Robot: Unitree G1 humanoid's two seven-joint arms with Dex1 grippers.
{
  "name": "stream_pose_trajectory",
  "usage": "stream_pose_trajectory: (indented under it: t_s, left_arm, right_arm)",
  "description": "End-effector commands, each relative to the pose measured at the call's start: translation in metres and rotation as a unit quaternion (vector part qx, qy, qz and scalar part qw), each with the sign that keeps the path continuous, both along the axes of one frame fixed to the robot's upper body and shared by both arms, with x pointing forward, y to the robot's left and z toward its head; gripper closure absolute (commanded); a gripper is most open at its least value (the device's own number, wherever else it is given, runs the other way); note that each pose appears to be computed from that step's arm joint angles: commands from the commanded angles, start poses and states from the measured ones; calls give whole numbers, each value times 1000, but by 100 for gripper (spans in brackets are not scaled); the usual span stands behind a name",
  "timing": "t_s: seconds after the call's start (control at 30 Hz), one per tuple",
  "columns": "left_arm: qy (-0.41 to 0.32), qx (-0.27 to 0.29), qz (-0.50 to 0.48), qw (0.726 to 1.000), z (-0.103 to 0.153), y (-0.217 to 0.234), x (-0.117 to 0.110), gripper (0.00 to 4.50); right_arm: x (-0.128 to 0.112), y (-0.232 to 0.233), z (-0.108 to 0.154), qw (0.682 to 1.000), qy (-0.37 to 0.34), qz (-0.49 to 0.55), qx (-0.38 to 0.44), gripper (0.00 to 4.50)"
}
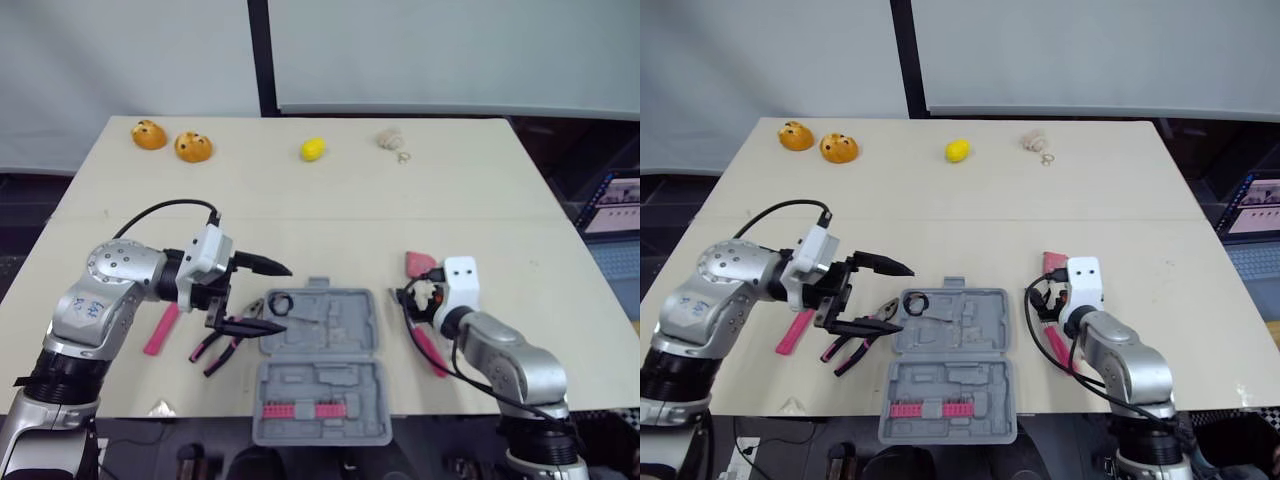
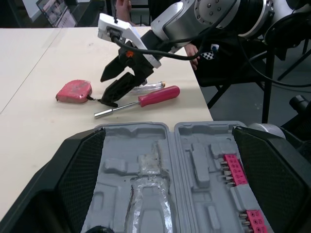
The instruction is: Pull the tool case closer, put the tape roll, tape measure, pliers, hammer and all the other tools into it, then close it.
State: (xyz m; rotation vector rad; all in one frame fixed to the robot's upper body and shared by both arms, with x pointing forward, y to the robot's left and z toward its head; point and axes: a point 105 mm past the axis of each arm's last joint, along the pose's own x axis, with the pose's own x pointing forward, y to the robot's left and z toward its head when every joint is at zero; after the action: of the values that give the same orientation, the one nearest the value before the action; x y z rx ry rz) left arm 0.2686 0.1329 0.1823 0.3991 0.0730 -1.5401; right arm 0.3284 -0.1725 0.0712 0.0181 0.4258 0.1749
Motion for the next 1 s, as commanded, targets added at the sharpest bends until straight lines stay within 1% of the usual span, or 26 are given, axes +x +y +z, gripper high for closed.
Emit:
stream_pose_trajectory:
  t_s: [0.03,0.07,0.1,0.4,0.7,0.8,0.9,0.93,0.97,1.0]
  left_arm:
    - [-25,-1,4,1000,8,2,1,0]
    - [-27,-1,5,1000,8,3,2,0]
    - [-28,-1,6,1000,8,2,2,0]
    - [-33,6,7,999,3,2,2,0]
    - [-44,10,9,999,3,2,7,0]
    - [-46,10,9,999,3,2,7,0]
    - [-50,11,10,999,3,2,9,0]
    - [-51,12,11,999,3,2,9,0]
    - [-53,12,12,998,3,2,10,0]
    - [-54,12,13,998,3,2,11,0]
  right_arm:
    - [7,1,4,1000,-16,-4,-4,53]
    - [9,0,2,1000,-13,-8,-7,72]
    - [12,-1,0,1000,-12,-12,-11,120]
    - [23,4,-5,1000,-10,-10,-2,120]
    - [32,1,-13,1000,3,-28,1,120]
    - [33,1,-16,1000,8,-29,4,200]
    - [33,3,-19,999,14,-29,7,343]
    - [33,3,-20,999,15,-29,7,399]
    - [33,3,-20,999,14,-29,7,441]
    - [33,3,-19,999,14,-30,8,447]
